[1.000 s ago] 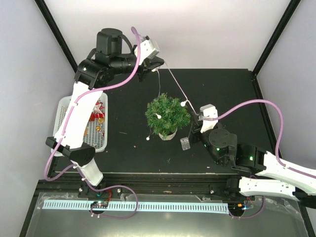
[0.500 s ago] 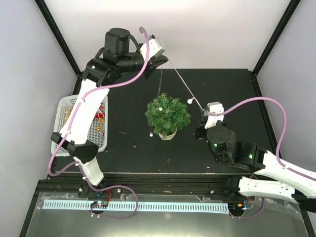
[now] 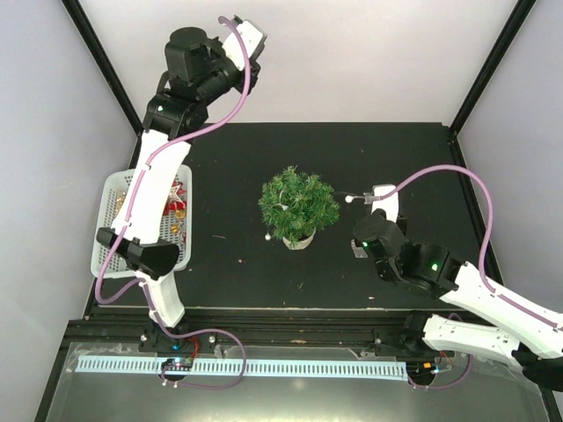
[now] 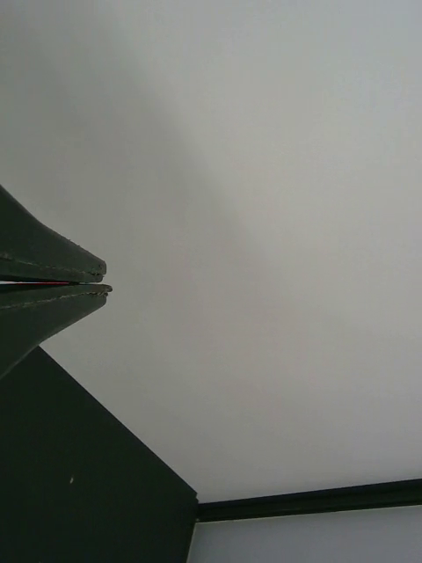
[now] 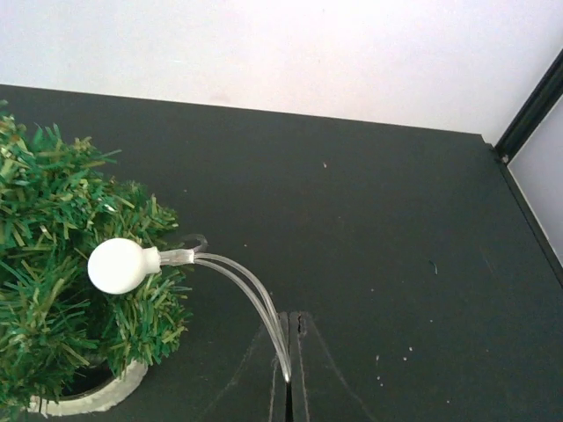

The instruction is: Decorate the small christmas tree

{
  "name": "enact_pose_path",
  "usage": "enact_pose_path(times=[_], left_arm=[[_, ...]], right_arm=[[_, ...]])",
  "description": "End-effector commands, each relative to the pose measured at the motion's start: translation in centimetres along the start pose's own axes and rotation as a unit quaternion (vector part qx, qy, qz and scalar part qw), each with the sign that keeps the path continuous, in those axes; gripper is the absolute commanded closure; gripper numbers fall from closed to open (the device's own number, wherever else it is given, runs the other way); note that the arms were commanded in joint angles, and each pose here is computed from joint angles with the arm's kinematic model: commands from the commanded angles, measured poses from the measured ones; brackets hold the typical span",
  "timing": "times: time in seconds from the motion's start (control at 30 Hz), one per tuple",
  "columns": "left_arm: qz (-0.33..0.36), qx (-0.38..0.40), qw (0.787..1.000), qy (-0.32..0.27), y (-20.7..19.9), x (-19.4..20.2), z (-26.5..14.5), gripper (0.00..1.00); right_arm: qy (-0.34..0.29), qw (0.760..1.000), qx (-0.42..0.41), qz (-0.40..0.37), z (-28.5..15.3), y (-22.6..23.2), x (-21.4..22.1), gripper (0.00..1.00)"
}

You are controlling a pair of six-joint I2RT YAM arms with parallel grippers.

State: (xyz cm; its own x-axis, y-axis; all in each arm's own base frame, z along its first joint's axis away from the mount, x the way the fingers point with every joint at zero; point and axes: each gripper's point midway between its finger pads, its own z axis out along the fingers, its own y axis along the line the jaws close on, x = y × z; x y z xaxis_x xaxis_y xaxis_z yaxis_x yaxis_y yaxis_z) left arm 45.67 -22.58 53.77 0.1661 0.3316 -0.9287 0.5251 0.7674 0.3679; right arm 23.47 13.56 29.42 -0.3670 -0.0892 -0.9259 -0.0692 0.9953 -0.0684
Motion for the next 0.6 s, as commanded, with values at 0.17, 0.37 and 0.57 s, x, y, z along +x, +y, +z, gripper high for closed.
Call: enact_pose_path(times=[0.17,0.37,0.57], left_arm=[[-0.014,-0.012,1.000,0.020,0.0,1.8,2.0,0.96],[-0.016,-0.014,0.999,0.036,-0.2,3.5,1.1,0.94],[-0.021,-0.021,0.999,0.034,0.1,3.7,-1.7,0.85]], right_arm=[[0.020,0.999,0.023,0.024,0.5,-1.5,1.3,0.99],[0.019,0.999,0.028,0.033,-0.6,-2.8,0.9,0.99],[0.024,0.999,0.035,0.021,-1.5,-3.3,-0.1,0.99]])
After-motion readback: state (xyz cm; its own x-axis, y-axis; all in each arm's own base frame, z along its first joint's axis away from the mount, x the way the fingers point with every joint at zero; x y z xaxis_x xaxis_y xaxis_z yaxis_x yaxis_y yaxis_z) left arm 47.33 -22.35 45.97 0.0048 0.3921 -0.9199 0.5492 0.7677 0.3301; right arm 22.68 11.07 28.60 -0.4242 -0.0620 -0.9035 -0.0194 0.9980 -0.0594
